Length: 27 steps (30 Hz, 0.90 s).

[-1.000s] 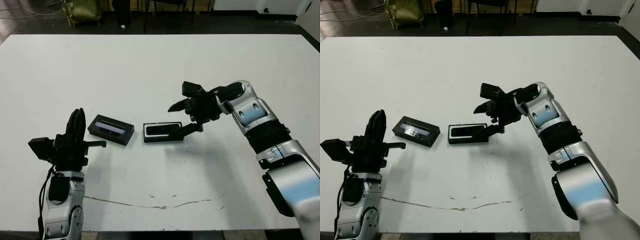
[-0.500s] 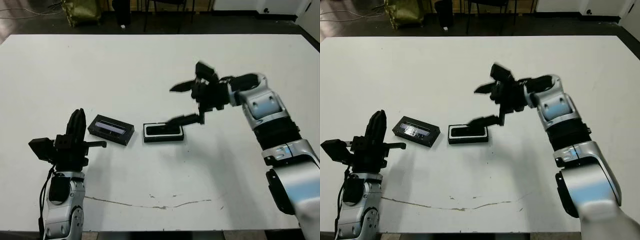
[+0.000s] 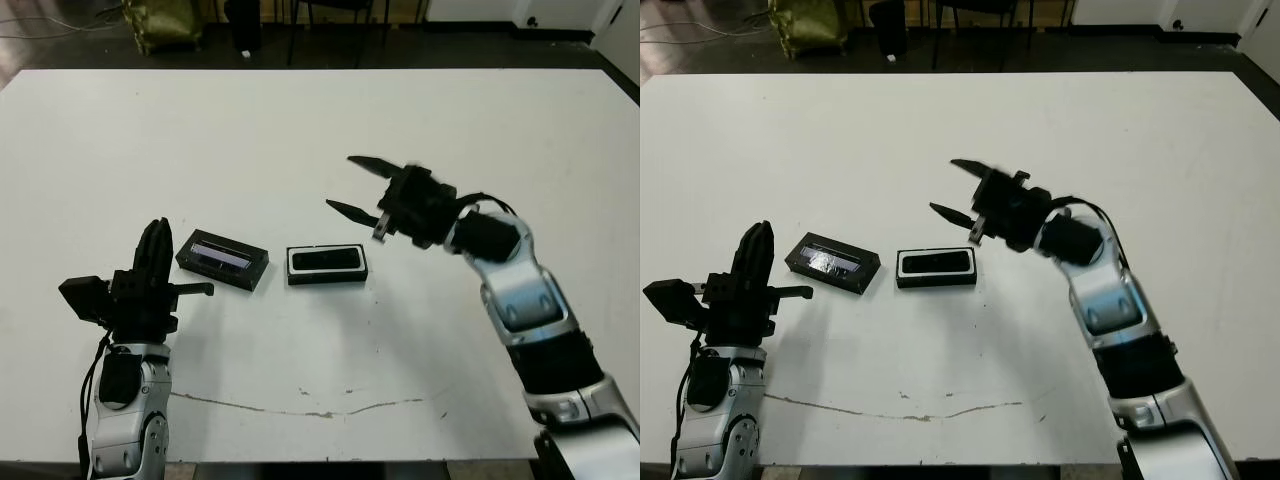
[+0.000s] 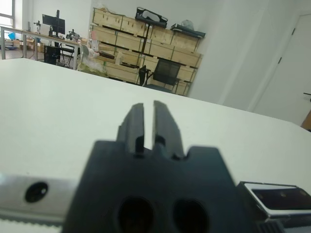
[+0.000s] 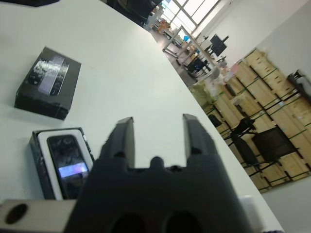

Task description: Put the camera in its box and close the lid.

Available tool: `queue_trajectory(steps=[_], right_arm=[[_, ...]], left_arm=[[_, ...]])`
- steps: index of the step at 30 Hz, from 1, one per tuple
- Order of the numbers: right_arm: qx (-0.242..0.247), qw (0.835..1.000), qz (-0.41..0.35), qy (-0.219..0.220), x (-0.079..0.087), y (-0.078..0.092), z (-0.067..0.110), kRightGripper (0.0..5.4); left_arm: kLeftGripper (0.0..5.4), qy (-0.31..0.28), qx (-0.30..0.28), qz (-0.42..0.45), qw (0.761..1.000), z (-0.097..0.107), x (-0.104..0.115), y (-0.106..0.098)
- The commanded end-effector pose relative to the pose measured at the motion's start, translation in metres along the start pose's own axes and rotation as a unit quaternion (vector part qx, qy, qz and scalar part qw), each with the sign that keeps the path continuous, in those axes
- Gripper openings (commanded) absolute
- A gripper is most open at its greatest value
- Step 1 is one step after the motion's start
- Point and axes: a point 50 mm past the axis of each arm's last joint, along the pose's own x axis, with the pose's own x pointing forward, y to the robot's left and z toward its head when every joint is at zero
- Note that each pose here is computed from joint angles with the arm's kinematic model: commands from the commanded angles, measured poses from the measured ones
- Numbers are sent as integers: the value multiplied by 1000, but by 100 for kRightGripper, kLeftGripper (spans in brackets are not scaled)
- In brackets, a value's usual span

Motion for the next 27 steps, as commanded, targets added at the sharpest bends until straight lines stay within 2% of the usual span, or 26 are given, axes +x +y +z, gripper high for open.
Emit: queue_trajectory(steps=[1,4,10,18,27], right_arm=[[1,1000,4,21,-4,11,-7,72],[17,999,2,29,-5,18,-10,3],[63,997,5,44,-5,30,-15,1],[99,990,19,99,-4,44,-26,1],[108,984,47,132,-9,60,-39,1]], left_arm=[[0,20,7,4,1000,-5,-5,3],[0,21,6,5,1000,-5,-5,3],[0,23,5,5,1000,-5,-5,2],[0,23,6,2,1000,-4,-4,2],[0,25,4,5,1000,-4,-4,2]])
